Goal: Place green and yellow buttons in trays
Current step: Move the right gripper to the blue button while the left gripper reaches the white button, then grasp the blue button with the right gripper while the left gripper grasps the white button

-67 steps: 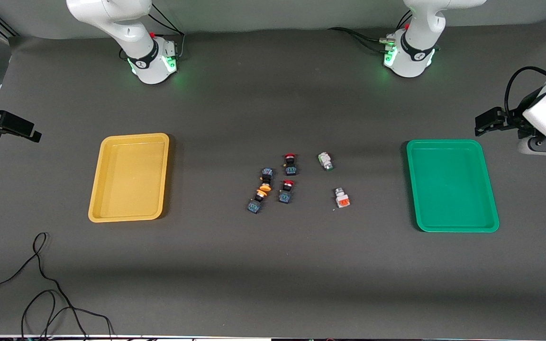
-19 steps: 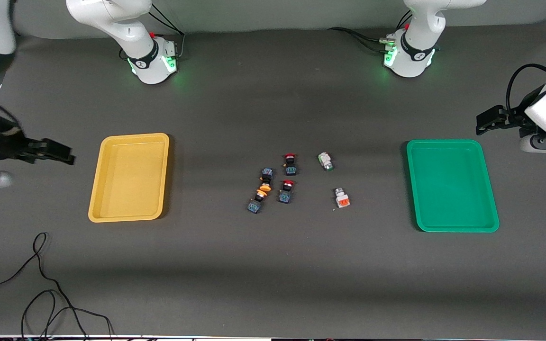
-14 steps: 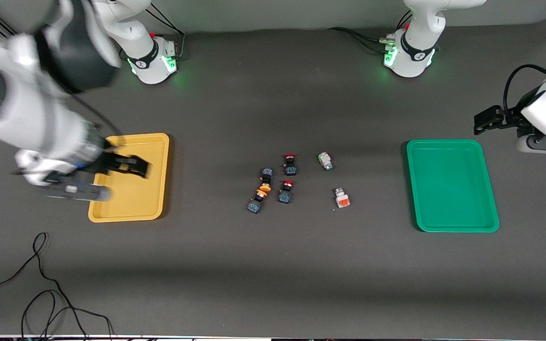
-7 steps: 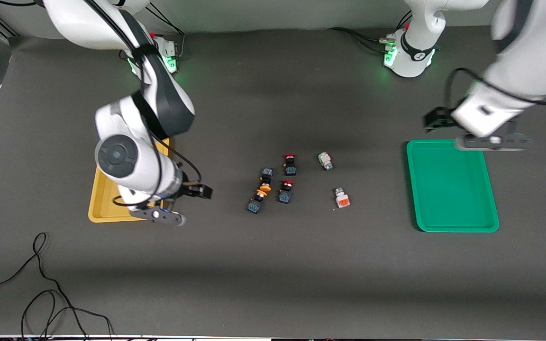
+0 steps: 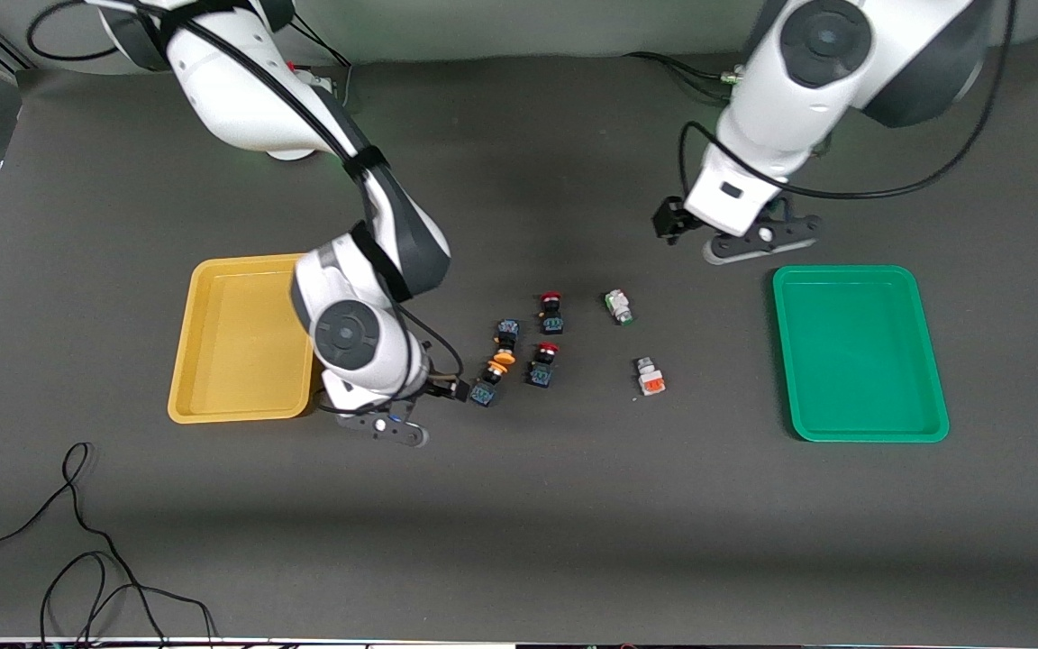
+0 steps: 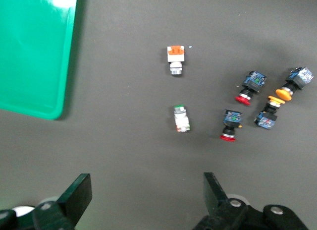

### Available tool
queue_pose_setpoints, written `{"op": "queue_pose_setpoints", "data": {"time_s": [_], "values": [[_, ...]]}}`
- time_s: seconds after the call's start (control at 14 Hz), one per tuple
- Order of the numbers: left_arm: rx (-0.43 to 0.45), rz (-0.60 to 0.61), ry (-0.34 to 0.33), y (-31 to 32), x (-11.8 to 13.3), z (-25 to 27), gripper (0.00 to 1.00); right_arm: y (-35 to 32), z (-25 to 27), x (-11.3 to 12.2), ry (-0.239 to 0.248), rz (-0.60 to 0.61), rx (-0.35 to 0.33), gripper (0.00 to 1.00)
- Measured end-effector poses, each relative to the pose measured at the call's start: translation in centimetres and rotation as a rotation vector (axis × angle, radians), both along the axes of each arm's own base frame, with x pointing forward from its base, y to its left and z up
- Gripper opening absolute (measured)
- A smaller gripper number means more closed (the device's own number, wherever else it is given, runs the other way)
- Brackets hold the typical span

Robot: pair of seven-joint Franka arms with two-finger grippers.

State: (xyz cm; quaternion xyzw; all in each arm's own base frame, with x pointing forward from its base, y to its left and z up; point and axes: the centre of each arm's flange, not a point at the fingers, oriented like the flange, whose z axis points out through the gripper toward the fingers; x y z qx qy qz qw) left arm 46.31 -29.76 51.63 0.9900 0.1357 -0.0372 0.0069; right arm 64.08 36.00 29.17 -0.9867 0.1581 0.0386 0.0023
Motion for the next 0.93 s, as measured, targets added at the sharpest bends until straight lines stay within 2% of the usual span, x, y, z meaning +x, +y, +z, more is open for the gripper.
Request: {"op": "queue_pose_setpoints", "data": {"time_s": [0.36, 0.64, 0.79, 0.93], "values": [[0.013, 0.066, 0.012, -3.0, -0.9, -3.6, 1.00, 3.0, -6.4, -0.4, -0.051, -0.012, 0.005, 1.00], [0.002, 0.077, -0.009, -5.2, -3.1, -11.8, 1.00, 4.9, -10.5, -1.5, -0.072, -0.017, 0.004, 1.00], [-0.001, 0.086, -0.017, -6.1, -4.7, -16.2, 1.00, 5.1, -11.3, -1.7, -0.068, -0.023, 0.000, 0.99], [0.001, 0.089, -0.017, -6.8, -5.2, -20.3, 1.00, 5.1, -11.3, -1.6, -0.068, -0.027, 0.000, 0.95]]}}
